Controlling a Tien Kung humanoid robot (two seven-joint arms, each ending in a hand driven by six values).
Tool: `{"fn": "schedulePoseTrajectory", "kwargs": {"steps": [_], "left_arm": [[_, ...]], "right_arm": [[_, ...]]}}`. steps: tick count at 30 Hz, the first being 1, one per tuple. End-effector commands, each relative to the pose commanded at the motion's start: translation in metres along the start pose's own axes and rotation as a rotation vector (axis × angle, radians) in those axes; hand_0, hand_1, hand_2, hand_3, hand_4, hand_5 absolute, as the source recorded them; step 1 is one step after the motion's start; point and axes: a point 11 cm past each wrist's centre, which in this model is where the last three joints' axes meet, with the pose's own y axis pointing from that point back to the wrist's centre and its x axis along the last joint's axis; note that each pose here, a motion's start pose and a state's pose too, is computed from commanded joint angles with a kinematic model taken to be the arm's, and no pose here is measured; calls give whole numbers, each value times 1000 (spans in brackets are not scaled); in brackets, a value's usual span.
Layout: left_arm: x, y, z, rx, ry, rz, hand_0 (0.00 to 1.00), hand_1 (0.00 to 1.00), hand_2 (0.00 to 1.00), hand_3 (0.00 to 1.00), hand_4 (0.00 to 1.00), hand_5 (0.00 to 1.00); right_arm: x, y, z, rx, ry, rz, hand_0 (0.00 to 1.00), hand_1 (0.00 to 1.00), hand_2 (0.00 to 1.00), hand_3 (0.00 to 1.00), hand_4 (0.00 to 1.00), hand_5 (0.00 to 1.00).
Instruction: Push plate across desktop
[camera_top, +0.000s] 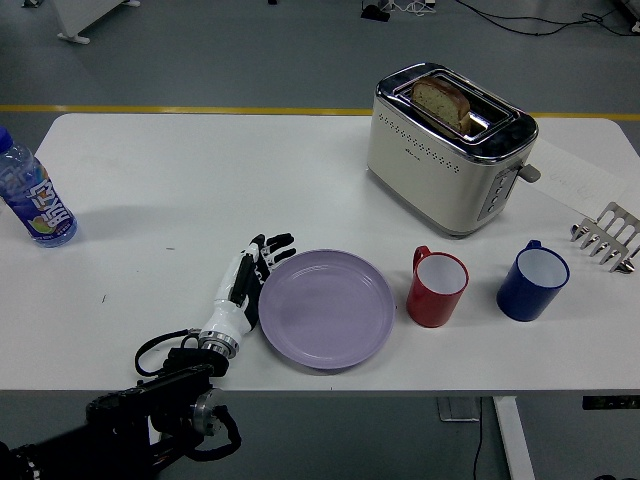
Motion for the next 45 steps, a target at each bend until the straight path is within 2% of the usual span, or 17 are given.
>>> {"fn": "schedulePoseTrajectory", "kwargs": {"steps": [12,31,39,45], "left_arm": [[-10,0,-2,7,-6,-28,717,752,779,643,360,998],[-14,0,-2,7,-13,-44,718,752,779,642,357,998],[-2,0,0,-9,3,21,717,752,779,642,358,998],[19,-2,10,-55,8,111,714,748,779,642,361,998]], "right_arm": [[0,0,1,-1,2,0,571,532,611,597,91,560],[-1,0,2,-1,1,-1,571,532,611,597,93,557],[-1,-1,4,-5,1,-2,571,532,611,597,94,557],[-3,-1,6,-11,-2,-5,571,532,611,597,93,553]]}}
